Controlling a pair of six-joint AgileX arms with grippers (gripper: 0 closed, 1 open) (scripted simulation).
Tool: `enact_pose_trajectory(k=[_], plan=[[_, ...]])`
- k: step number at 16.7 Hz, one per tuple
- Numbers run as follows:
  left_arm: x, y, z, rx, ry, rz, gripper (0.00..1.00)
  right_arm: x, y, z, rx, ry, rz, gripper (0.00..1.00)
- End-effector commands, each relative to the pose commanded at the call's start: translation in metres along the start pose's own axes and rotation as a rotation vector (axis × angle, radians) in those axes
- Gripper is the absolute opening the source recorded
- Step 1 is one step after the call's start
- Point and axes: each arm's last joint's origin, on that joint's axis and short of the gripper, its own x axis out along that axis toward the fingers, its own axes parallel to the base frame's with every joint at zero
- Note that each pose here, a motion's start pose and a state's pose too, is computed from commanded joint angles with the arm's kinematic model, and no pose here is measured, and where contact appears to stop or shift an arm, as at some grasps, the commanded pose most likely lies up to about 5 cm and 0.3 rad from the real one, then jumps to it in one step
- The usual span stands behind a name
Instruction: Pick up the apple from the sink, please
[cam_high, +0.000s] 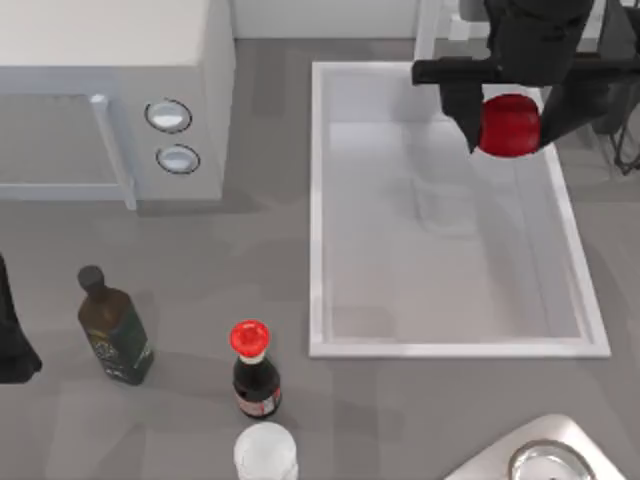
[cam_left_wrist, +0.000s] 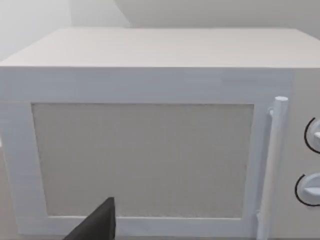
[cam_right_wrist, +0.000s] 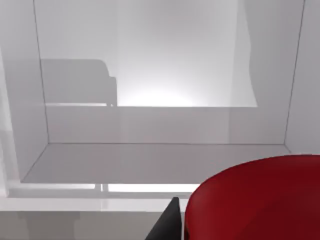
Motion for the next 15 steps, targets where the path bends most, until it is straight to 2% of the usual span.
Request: enact_pose_trajectory(k=[7, 10, 15], plan=[[0.0, 0.0, 0.0, 0.0, 0.0, 0.0, 1.0, -0.003, -0.005, 0.0, -0.002, -0.005, 0.003, 0.0], [0.0, 0.0, 0.0, 0.0, 0.0, 0.0, 1.0, -0.003, -0.043, 0.002, 0.0, -0.004, 0.002, 0.0], [0.0, 0.0, 0.0, 0.0, 0.0, 0.0, 1.0, 0.01, -0.131, -0.013, 0.004, 0.047, -0.004, 0.0]])
